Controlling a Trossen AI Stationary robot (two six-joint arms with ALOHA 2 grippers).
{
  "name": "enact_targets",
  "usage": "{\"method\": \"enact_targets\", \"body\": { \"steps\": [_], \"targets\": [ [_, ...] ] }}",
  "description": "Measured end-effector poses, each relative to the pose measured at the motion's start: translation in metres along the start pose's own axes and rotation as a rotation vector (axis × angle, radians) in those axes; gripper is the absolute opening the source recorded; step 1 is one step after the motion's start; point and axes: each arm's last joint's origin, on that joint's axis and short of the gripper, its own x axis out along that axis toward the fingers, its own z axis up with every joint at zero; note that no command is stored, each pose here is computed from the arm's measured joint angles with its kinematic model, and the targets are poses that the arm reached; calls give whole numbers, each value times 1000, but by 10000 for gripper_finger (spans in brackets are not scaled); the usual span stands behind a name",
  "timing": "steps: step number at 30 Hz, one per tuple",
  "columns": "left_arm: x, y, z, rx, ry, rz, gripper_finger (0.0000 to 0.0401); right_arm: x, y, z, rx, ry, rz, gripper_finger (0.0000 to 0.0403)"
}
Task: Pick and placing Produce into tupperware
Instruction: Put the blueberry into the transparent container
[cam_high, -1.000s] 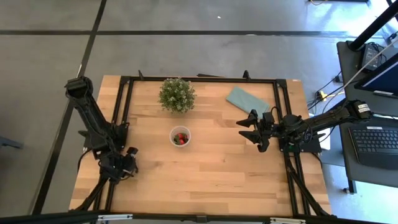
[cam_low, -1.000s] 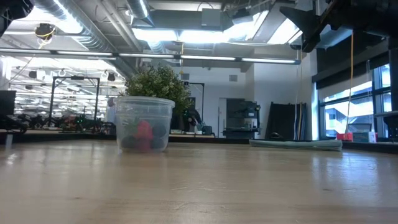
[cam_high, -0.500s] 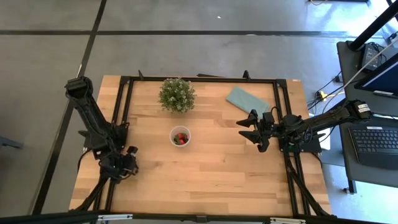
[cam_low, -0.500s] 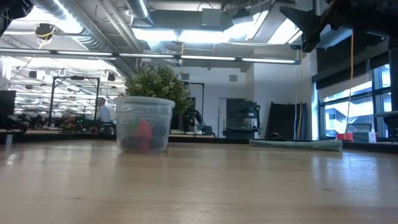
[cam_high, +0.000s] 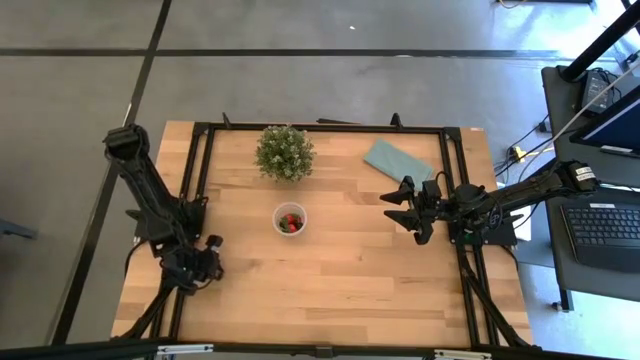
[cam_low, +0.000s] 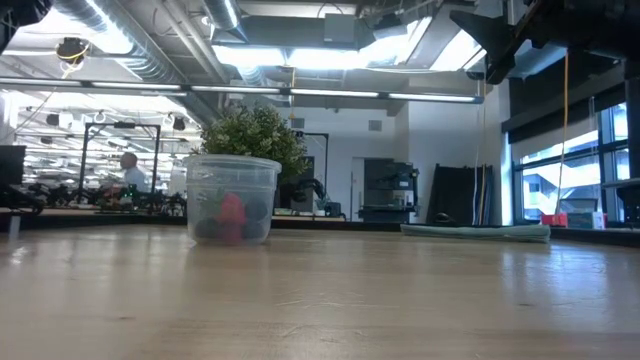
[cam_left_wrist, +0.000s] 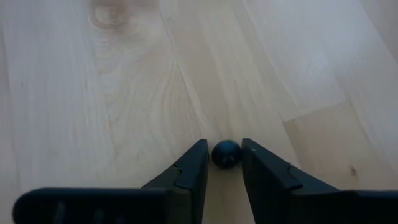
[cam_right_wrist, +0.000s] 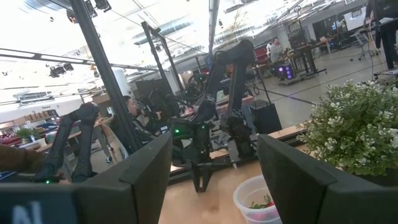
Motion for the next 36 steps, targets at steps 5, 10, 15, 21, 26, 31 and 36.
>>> {"method": "enact_targets", "body": {
  "steps": [5,10,15,21,26,31,36],
  "targets": [
    [5,-3,1,-4,-25,9,75,0,0,0,1,0,0,239],
    [7,-4,1,-4,-22,10,54,0,0,0,1,0,0,239],
    [7,-4,1,-8,-18,8,45,0,0,0,1,0,0,239],
    [4,-3,4,-27,-49,2,45,0,0,0,2,0,0,239],
    [1,5,15,-114,-110,23,40,0,0,0,0,0,0,239],
    [-5,13,37,-202,-214,72,49,0,0,0,1,0,0,239],
    [-14,25,70,-181,-339,188,41,0,0,0,1,0,0,239]
  ]
}}
